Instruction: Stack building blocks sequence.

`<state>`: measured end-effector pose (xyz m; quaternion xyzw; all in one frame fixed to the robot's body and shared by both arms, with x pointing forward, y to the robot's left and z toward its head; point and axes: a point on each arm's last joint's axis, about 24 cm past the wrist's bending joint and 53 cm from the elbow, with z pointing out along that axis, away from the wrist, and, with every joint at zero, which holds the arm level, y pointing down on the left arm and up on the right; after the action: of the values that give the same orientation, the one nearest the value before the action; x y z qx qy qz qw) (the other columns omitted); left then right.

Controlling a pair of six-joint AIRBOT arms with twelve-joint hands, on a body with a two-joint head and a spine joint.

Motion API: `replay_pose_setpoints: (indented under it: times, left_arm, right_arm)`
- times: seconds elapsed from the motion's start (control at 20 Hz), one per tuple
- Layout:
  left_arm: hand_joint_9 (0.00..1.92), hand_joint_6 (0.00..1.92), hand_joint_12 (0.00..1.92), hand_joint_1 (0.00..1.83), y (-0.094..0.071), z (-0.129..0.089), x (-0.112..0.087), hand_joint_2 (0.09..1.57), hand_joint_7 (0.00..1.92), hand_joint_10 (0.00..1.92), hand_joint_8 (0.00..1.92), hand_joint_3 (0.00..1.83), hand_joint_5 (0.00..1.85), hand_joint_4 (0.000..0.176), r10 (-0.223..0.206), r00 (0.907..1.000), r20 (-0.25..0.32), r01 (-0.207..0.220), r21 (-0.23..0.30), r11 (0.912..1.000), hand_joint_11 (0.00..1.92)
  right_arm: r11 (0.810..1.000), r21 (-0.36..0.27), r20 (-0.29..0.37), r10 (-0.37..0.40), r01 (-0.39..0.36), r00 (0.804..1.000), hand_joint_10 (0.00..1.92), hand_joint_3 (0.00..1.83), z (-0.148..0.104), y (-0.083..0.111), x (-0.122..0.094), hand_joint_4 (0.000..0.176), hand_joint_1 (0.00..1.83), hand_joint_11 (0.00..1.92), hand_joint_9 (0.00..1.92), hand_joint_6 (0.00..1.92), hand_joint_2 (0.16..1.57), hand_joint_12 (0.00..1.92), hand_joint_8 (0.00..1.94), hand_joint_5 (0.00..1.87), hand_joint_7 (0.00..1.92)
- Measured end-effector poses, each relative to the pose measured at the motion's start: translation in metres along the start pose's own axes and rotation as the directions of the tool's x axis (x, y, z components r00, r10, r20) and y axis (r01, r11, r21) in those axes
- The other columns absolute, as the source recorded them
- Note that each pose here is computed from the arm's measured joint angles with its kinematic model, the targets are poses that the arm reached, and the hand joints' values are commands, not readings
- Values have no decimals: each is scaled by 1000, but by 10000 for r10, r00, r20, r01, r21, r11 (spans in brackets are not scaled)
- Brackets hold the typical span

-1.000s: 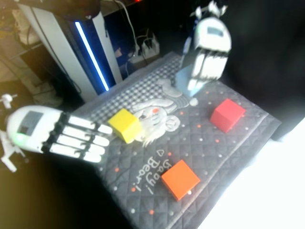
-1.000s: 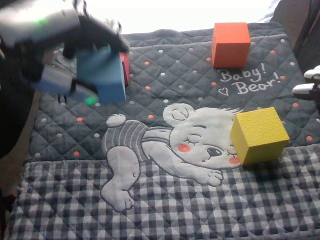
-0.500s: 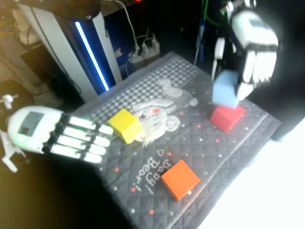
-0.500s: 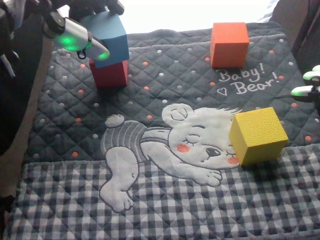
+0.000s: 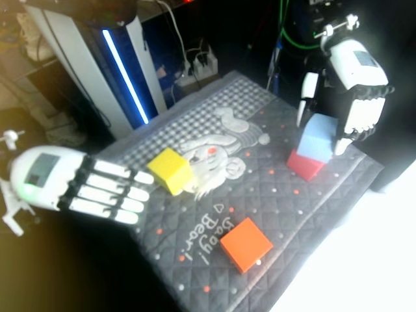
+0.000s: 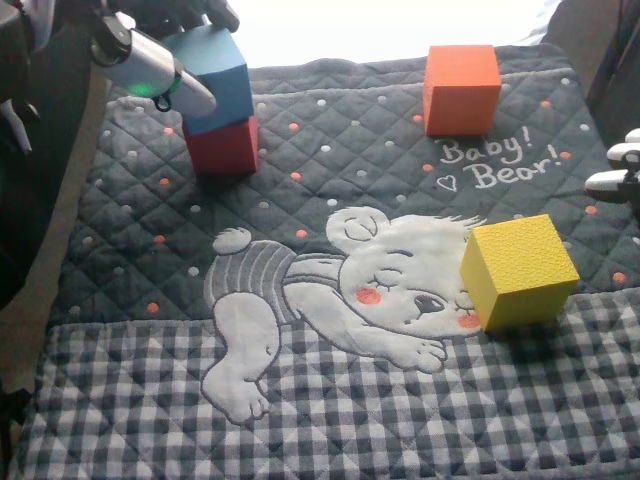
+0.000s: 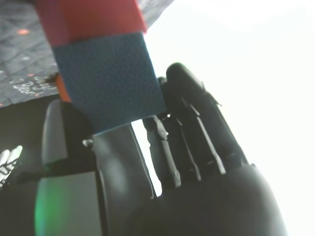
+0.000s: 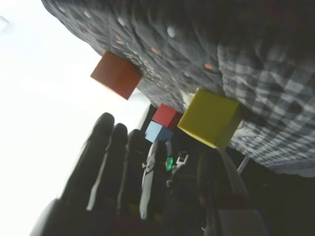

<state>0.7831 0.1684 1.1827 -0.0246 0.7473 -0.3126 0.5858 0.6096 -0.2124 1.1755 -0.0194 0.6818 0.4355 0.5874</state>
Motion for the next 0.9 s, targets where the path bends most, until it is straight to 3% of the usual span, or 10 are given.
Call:
replay_pose_setpoints:
  times: [0.2, 0.25, 0.3, 0.4, 0.5, 0.55, 0.7, 0.8, 0.85, 0.9]
  left_arm:
    - [1075, 540, 1108, 1387, -1, 1, 2, 1059, 1033, 1078, 875, 0, 1118, 0, 12, 10000, -27, -12, 16, 10000, 859]
    - [911, 668, 1129, 1269, -1, 1, 2, 1082, 1000, 659, 1048, 6, 1083, 0, 16, 10000, -27, -16, 17, 10000, 708]
    - [853, 235, 1080, 1218, -1, 1, 2, 1011, 845, 392, 446, 0, 906, 0, 38, 10000, -30, -38, 21, 10000, 617]
    - [777, 13, 1057, 1058, -1, 1, 2, 951, 754, 79, 38, 0, 719, 0, 30, 10000, -32, -29, 23, 10000, 405]
    - [492, 0, 1127, 884, -3, 1, 3, 916, 537, 4, 1, 0, 469, 66, 83, 9999, -57, -83, 49, 10000, 74]
    - [218, 0, 931, 758, -8, -1, 6, 889, 258, 0, 0, 0, 204, 166, 210, 9997, -130, -208, 168, 9996, 2]
    - [121, 0, 828, 737, -20, -9, 1, 876, 95, 0, 0, 0, 66, 176, 225, 9997, 60, -228, 537, 9983, 0]
    - [13, 0, 753, 729, -30, -21, -13, 873, 3, 0, 0, 1, 5, 176, 289, 9982, 528, -339, 976, 9946, 0]
    - [2, 0, 672, 695, -38, -30, -20, 877, 0, 0, 0, 1, 0, 176, 294, 9966, 765, -388, 1245, 9915, 0]
    - [0, 0, 401, 673, -46, -40, -26, 886, 0, 0, 0, 2, 0, 176, 344, 9946, 977, -490, 1519, 9872, 0]
  right_arm:
    - [10000, 8, 9, 1, -1, 10000, 0, 2, 0, 0, 0, 77, 821, 330, 315, 0, 1241, 23, 0, 445, 353]
    - [10000, -6, 10, 2, -2, 10000, 4, 1, 0, 0, 0, 84, 817, 340, 322, 0, 1239, 26, 2, 443, 358]
    - [10000, 0, 0, 9, -9, 10000, 5, 1, 0, 0, 0, 83, 817, 345, 325, 1, 1240, 27, 3, 446, 359]
    - [10000, -9, -11, 23, -23, 10000, 6, 1, 0, 0, 1, 90, 822, 349, 329, 1, 1241, 28, 3, 445, 360]
    - [10000, -11, -7, 19, -19, 10000, 2, 0, 0, 0, 1, 83, 840, 343, 323, 2, 1237, 23, 2, 450, 360]
    - [10000, -11, -6, 7, -7, 10000, 2, 1, 0, 0, 1, 85, 821, 350, 327, 2, 1239, 23, 1, 453, 361]
    - [10000, -29, 19, 14, -14, 10000, 4, 0, 0, 0, 0, 79, 837, 356, 334, 1, 1240, 23, 1, 454, 363]
    - [10000, -44, 31, 14, -14, 10000, 6, 0, 0, 1, 0, 88, 837, 369, 342, 1, 1238, 27, 2, 455, 366]
    - [10000, -86, 64, 16, -16, 10000, 2, 0, 0, 2, -1, 88, 847, 358, 335, 2, 1239, 21, 1, 457, 364]
    - [9998, -186, 140, 14, -11, 9999, 1, 0, 1, 4, -3, 94, 850, 349, 334, 0, 1234, 16, 0, 454, 358]
